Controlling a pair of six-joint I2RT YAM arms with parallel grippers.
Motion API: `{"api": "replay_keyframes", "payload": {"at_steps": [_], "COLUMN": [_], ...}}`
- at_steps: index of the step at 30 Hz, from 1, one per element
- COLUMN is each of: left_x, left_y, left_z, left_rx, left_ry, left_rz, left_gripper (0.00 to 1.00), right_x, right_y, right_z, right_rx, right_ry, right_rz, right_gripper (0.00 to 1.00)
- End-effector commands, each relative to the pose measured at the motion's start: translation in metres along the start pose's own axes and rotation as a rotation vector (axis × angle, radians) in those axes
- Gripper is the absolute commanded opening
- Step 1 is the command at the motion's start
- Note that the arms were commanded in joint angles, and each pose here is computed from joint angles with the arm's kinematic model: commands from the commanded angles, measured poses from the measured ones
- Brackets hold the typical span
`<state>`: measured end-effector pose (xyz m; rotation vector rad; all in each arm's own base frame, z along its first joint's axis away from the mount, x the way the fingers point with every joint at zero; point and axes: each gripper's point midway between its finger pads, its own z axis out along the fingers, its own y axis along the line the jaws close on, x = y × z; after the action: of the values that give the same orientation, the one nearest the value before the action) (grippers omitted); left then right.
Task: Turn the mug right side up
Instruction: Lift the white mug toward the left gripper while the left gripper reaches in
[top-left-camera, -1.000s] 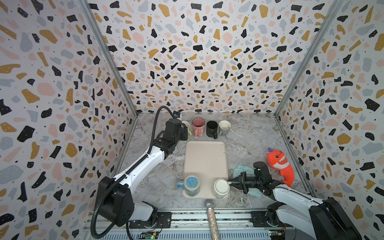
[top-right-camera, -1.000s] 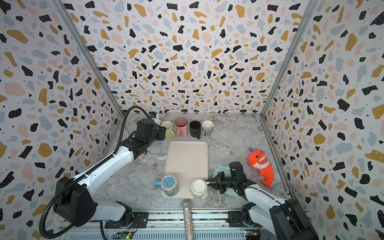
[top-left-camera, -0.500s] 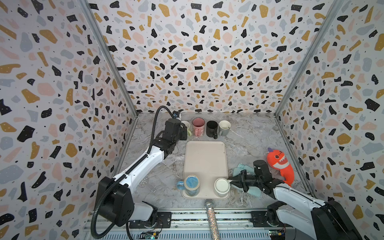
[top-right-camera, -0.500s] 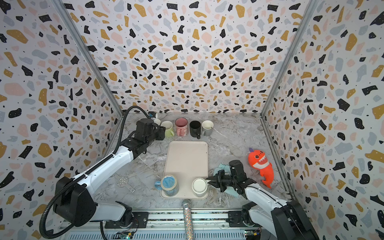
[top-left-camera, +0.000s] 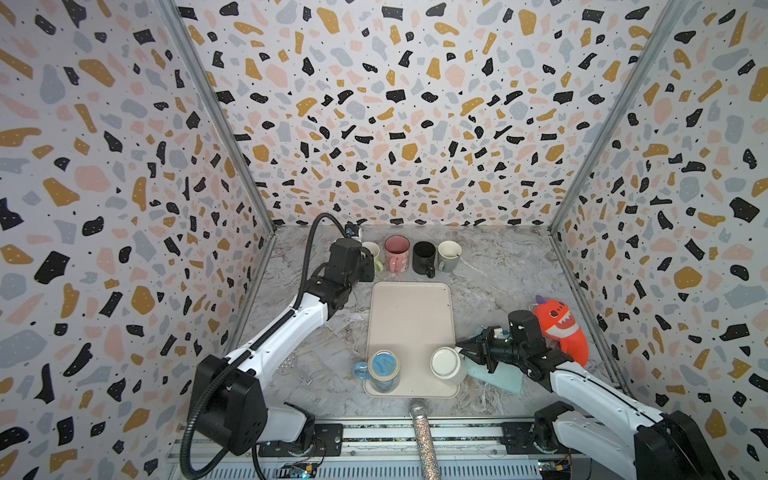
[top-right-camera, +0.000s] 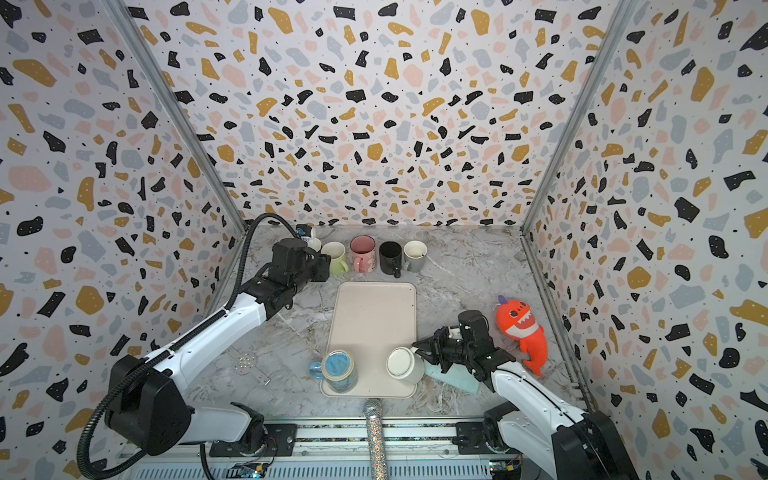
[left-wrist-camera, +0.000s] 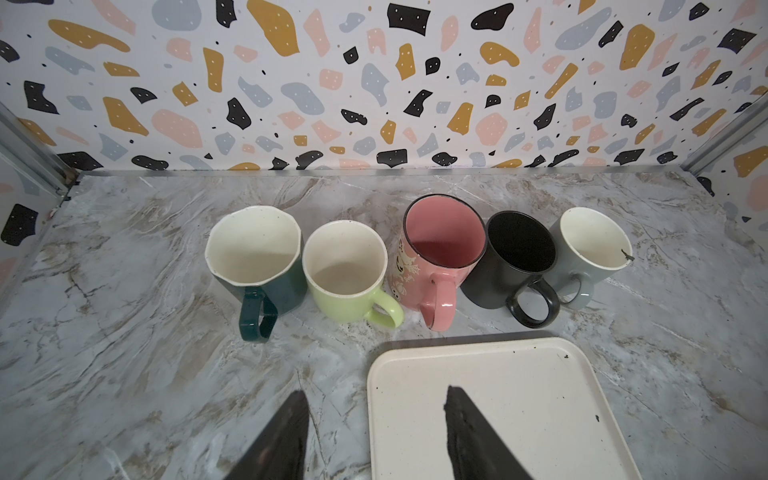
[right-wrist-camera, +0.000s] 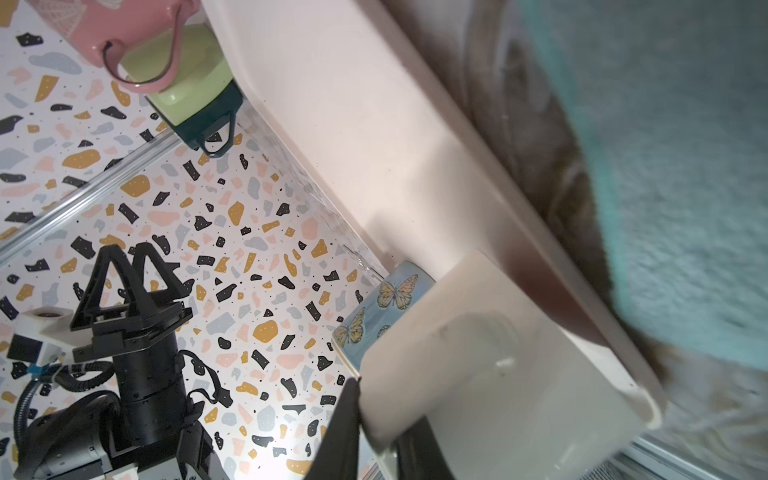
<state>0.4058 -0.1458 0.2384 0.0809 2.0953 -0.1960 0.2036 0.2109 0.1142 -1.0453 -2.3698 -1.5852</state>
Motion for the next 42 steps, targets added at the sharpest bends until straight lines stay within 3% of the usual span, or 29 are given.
{"api": "replay_keyframes", "payload": {"at_steps": [1,10,25,32,42], "left_x": [-0.012,-0.014,-0.026,-0.034,-0.057], "left_y": [-0.001,-0.004,-0.017,-0.031,-0.065], "left_z": [-0.006,-0.004,0.001,-0.003,-0.022], "left_rx": [0.019,0.030,0.082,0.154,0.334], "left_ry": [-0.043,-0.035,-0.026,-0.029,-0.042], "left_rz": [-0.020,-0.022,-0.012,-0.005,0.088], "left_gripper": [0.54,0.54,0.52,0.50,0.50], "right_x": [0.008,0.009,0.012,0.030,0.057], "right_y": [0.043,0.058,0.117,0.130,0.153], "right_z": [-0.004,0.002,0.015,0.031,0.039], "right_rx": [-0.075,-0.083,-0.052,-0.020,0.138], "right_ry": [0.006,0.006,-0.067,-0.114,-0.363], "right_rz": [-0.192,-0.302,-0.798,-1.076,-1.669], "right_gripper": [0.00,0.00,0.00,0.00,0.00]}}
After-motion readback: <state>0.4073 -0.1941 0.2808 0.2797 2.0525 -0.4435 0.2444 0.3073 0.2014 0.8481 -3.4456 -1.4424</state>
